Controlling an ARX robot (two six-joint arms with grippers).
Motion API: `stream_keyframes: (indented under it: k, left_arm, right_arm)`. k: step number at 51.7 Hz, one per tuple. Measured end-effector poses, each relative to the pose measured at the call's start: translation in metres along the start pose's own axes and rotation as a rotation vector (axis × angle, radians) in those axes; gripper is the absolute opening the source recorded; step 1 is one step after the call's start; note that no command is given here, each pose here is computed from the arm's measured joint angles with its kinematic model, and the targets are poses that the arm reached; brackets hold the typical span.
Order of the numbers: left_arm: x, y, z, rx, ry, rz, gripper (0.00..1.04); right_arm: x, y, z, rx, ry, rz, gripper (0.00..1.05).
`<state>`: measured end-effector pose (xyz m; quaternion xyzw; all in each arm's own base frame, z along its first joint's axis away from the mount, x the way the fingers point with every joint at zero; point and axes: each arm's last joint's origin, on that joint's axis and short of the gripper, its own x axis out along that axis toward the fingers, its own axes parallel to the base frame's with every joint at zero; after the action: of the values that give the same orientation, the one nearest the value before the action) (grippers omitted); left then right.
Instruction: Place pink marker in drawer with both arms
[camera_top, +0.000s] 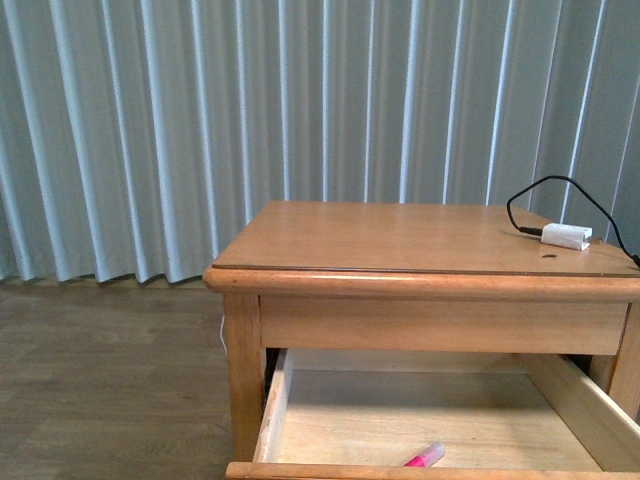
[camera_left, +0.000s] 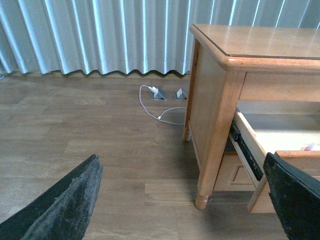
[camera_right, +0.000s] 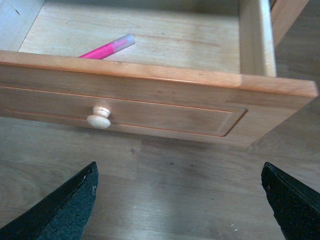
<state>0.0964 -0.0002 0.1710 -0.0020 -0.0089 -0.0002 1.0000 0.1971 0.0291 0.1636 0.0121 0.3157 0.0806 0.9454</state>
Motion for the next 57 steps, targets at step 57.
stream_keyframes:
  k: [57]
  left_arm:
    - [0.0, 0.0, 0.0, 0.0, 0.0, 0.0, 0.98]
  right_arm:
    - [0.188, 0.039, 0.047, -0.035, -0.226, -0.088, 0.96]
